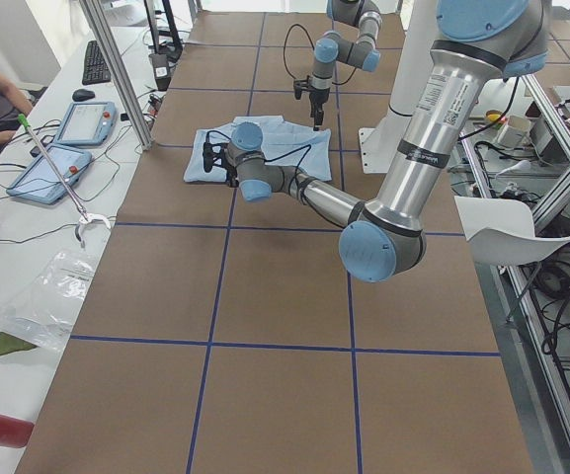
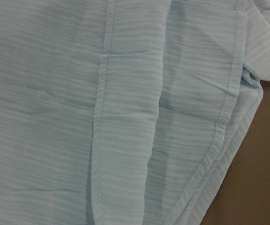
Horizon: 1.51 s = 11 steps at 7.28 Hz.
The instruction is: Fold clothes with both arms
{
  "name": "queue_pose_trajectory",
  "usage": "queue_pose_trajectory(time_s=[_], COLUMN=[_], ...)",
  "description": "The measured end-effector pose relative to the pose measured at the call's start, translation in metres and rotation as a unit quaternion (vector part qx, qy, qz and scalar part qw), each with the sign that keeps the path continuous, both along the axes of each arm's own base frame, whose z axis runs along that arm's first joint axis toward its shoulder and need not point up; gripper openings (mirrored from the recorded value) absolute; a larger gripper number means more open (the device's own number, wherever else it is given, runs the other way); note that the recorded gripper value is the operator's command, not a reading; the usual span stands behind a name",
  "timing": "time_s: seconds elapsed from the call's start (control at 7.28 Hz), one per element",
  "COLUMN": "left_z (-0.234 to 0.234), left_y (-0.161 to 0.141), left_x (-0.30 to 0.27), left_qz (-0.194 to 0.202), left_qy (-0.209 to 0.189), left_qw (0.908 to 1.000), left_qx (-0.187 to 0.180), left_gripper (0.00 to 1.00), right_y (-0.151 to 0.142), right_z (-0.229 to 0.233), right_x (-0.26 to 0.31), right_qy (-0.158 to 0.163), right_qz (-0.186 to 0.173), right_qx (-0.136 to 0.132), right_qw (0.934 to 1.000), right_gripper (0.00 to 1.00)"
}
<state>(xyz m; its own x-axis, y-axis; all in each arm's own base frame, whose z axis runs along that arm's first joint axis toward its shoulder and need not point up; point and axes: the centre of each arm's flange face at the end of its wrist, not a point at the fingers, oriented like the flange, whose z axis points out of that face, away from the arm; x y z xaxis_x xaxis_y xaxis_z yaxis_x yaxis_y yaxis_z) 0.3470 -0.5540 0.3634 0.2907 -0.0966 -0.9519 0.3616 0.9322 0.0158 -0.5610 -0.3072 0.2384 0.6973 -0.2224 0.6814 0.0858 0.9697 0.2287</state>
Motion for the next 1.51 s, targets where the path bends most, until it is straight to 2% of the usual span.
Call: queue_pose_trajectory(time_s=[0.14, 0.41, 0.96, 1.51], left_z=[0.002, 0.003, 0.005, 0.001], left_y=[0.001, 0.001, 0.000, 0.001], left_x=[-0.001, -0.001, -0.001, -0.001], left_qz=[0.001, 0.001, 0.001, -0.001], left_qy=[0.000, -0.001, -0.003, 0.000], left_qw=[1.0000, 1.0000, 1.0000, 0.9999], left_qx=[-0.001, -0.003, -0.007, -0.013], left_gripper=[0.51, 0.51, 0.51, 0.51], right_y=[-0.002, -0.009, -0.009, -0.006], right_z=[-0.001, -0.006, 0.018, 0.072], right_x=[-0.006, -0.027, -0.028, 0.038], right_qy=[0.012, 0.026, 0.051, 0.073], right_qz=[-0.029, -0.047, -0.054, -0.050], right_qx=[0.034, 0.057, 0.060, 0.061], right_qw=[0.9989, 0.9970, 0.9954, 0.9942], right_gripper=[1.00, 1.00, 1.00, 1.00])
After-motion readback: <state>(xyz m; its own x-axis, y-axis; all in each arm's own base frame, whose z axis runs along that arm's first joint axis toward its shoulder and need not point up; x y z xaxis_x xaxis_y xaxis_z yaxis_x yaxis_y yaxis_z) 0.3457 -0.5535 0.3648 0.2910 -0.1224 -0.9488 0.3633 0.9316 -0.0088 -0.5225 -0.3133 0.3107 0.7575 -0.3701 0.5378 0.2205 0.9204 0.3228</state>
